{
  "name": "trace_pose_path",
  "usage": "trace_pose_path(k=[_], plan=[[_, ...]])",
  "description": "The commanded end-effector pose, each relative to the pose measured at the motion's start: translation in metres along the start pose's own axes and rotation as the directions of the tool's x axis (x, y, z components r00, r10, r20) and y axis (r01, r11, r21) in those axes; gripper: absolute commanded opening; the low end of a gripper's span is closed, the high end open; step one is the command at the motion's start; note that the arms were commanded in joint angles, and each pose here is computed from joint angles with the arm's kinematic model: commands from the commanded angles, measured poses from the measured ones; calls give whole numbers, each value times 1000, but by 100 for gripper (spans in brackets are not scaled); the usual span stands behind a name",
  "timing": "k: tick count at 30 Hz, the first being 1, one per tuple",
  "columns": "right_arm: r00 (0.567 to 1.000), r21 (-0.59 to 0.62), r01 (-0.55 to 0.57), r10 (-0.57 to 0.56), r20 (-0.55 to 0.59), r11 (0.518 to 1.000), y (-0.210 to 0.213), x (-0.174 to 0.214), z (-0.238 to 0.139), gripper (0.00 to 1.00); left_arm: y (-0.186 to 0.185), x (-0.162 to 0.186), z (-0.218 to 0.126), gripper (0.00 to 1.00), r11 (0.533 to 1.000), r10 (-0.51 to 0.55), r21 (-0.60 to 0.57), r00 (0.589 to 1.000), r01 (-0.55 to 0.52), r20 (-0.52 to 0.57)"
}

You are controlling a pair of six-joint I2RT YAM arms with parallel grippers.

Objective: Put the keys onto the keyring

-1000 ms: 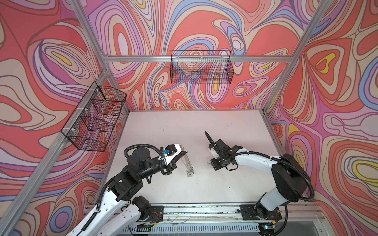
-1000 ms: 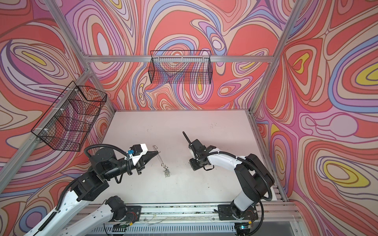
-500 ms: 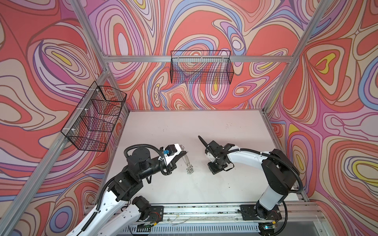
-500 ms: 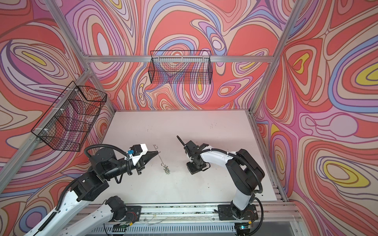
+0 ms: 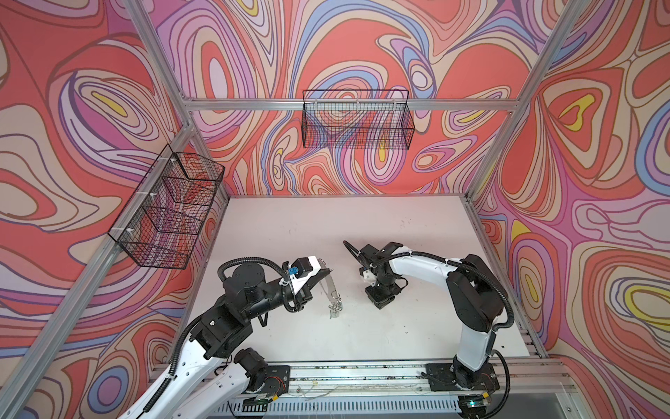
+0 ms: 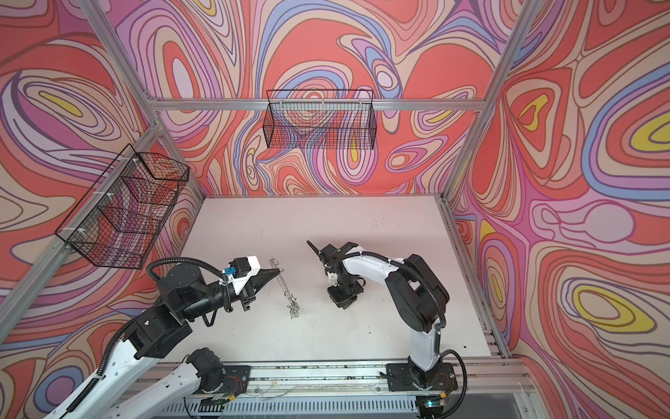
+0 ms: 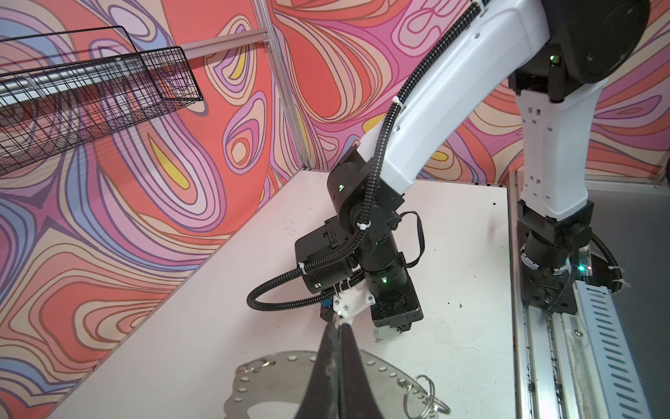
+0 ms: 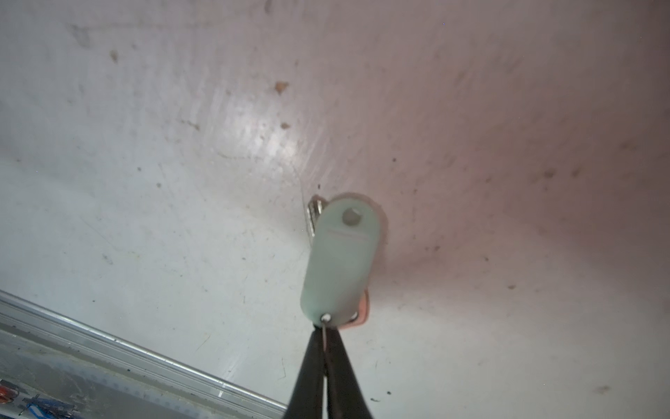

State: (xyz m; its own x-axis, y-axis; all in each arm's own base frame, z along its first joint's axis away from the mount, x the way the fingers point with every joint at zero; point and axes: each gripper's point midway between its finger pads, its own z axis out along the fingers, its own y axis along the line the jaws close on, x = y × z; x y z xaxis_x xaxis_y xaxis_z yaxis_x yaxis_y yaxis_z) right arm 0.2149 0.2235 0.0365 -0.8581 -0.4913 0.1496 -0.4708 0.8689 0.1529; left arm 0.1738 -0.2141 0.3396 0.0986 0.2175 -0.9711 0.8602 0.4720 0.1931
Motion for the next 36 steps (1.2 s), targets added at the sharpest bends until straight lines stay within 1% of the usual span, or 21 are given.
trace_pose_path(k=[1,2,6,8,9,11,12,14,16,18,19,22,27,31,36], plan=[[1000,27,0,0,-13,1000,-3,1,-6,16,-3,-11,-4,0,1000,15,10,999,-16,47],[1000,22,-6,5,13,1000,-2,-3,-8,22,-3,-11,-4,0,1000,15,11,999,-15,48],[994,10,-27,26,109,1000,0,-12,-20,35,-3,-11,-4,0,1000,12,12,999,-13,48],[983,21,-50,46,177,999,-3,-17,-29,39,-3,-10,-3,0,1000,9,15,999,-10,47],[972,22,-61,54,229,998,-4,-19,-37,42,-3,-9,-2,0,1000,7,16,999,-8,44],[940,19,-93,82,331,995,-7,-24,-50,43,-3,-9,-1,0,1000,4,15,999,-5,41],[915,9,-105,93,393,994,-8,-27,-57,43,-3,-8,0,0,1000,4,16,999,-5,39],[842,-18,-148,135,522,989,-13,-31,-74,43,-2,-7,1,0,1000,2,15,999,-3,37],[749,-85,-168,183,637,982,-13,-31,-86,43,-1,-7,2,0,1000,-1,10,999,1,39],[660,-139,-165,214,720,977,-10,-30,-96,43,-1,-6,3,0,1000,-4,10,999,4,39],[621,-145,-149,206,756,978,-4,-28,-98,43,-1,-6,5,0,1000,-7,14,999,7,36],[533,-121,-131,173,828,984,9,-20,-99,43,-1,-5,7,0,1000,-13,18,999,12,33],[452,-118,-141,169,876,983,14,-5,-72,40,0,-5,6,0,1000,-12,13,999,11,36],[399,-127,-141,174,900,982,12,5,-53,38,0,-4,5,0,1000,-6,6,999,6,38],[352,-122,-116,156,923,986,14,12,-36,37,2,-3,4,0,1000,-4,-3,999,4,37]])
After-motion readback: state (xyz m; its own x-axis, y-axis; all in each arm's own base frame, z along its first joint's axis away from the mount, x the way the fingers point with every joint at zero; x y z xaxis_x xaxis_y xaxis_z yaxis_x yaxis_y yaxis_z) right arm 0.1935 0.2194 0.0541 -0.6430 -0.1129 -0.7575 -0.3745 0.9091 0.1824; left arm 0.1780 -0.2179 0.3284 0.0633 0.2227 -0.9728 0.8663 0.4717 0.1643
